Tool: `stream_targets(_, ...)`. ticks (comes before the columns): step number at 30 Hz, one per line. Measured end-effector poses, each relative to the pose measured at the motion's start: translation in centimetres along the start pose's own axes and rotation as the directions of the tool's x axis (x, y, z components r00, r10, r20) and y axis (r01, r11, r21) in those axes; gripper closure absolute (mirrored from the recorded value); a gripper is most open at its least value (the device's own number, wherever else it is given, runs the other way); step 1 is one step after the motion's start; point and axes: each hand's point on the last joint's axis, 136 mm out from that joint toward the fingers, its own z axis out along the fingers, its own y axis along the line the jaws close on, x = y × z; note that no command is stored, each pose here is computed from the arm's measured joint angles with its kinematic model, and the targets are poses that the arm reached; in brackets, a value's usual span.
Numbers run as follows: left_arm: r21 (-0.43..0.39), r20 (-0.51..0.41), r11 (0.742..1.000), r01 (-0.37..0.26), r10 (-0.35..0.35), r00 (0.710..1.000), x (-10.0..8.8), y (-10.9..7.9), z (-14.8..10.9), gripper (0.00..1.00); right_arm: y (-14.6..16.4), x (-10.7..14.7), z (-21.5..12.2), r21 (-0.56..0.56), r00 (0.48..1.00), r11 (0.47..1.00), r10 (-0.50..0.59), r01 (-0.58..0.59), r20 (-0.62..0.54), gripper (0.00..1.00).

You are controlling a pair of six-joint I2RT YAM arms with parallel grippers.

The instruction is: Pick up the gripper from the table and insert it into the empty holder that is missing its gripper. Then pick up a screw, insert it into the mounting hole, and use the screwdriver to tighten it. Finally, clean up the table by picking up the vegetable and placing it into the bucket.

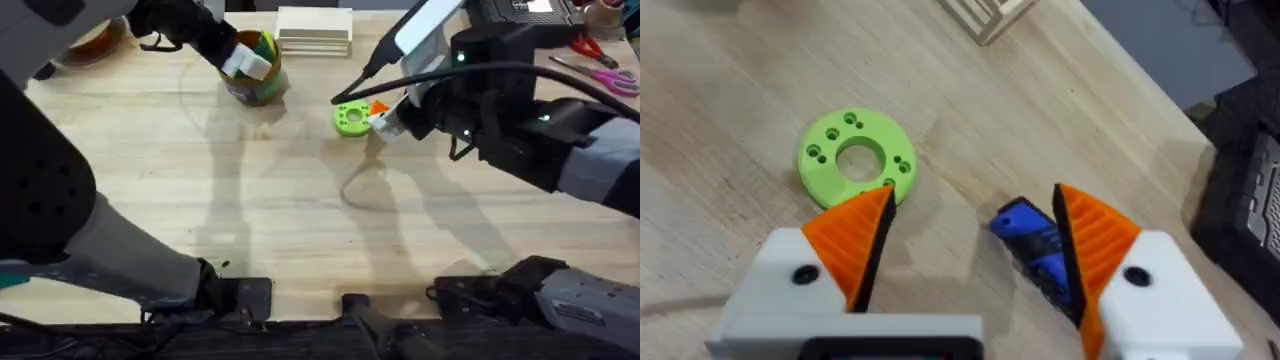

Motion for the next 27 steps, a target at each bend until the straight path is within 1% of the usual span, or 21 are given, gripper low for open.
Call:
stream_targets(3,0.004,0.012,1.0,-0.002,0.002,1.0,-0.3,-0.2,-0.3,0.014,0.0,0.0,0.0,0.0,1.0,1.0,0.01,-0.01,-0.001,0.073)
stream_targets(5,-0.003,0.027,1.0,-0.01,0.01,1.0,-0.8,-0.4,-1.3,0.014,0.1,0.3,-0.1,-0.006,0.999,0.999,0.039,-0.039,-0.015,0.053)
stream_targets(7,-0.015,0.045,1.0,-0.019,0.019,0.999,-1.5,-0.8,-2.9,0.014,0.4,1.2,-0.8,-0.017,0.995,0.996,0.085,-0.086,-0.054,0.018)
stream_targets(10,-0.03,0.066,0.999,-0.03,0.032,0.997,-2.3,-2.0,-6.2,0.014,0.5,2.3,-2.4,-0.034,0.98,0.988,0.145,-0.151,-0.136,0.014)
stream_targets(13,-0.019,0.067,0.999,-0.028,0.029,0.997,-2.4,-4.0,-9.4,0.014,0.0,1.9,-4.6,-0.037,0.962,0.979,0.189,-0.2,-0.197,0.013)
stream_targets(16,0.034,0.024,0.999,0.001,-0.002,1.0,-1.1,-6.6,-11.6,0.014,-1.0,0.4,-6.9,-0.027,0.944,0.965,0.25,-0.262,-0.215,0.012)
stream_targets(19,0.09,-0.039,0.995,0.041,-0.038,0.998,0.7,-9.0,-13.0,0.014,-2.0,-0.8,-9.3,-0.016,0.928,0.95,0.299,-0.311,-0.224,0.012)
stream_targets(22,0.132,-0.095,0.988,0.077,-0.065,0.993,2.0,-10.6,-13.8,0.014,-2.7,-1.4,-11.5,-0.008,0.918,0.941,0.328,-0.338,-0.222,0.012)
stream_targets(27,0.194,-0.186,0.971,0.14,-0.104,0.977,4.0,-12.8,-14.7,0.014,-3.2,-1.2,-14.0,0.004,0.904,0.925,0.373,-0.38,-0.21,0.012)
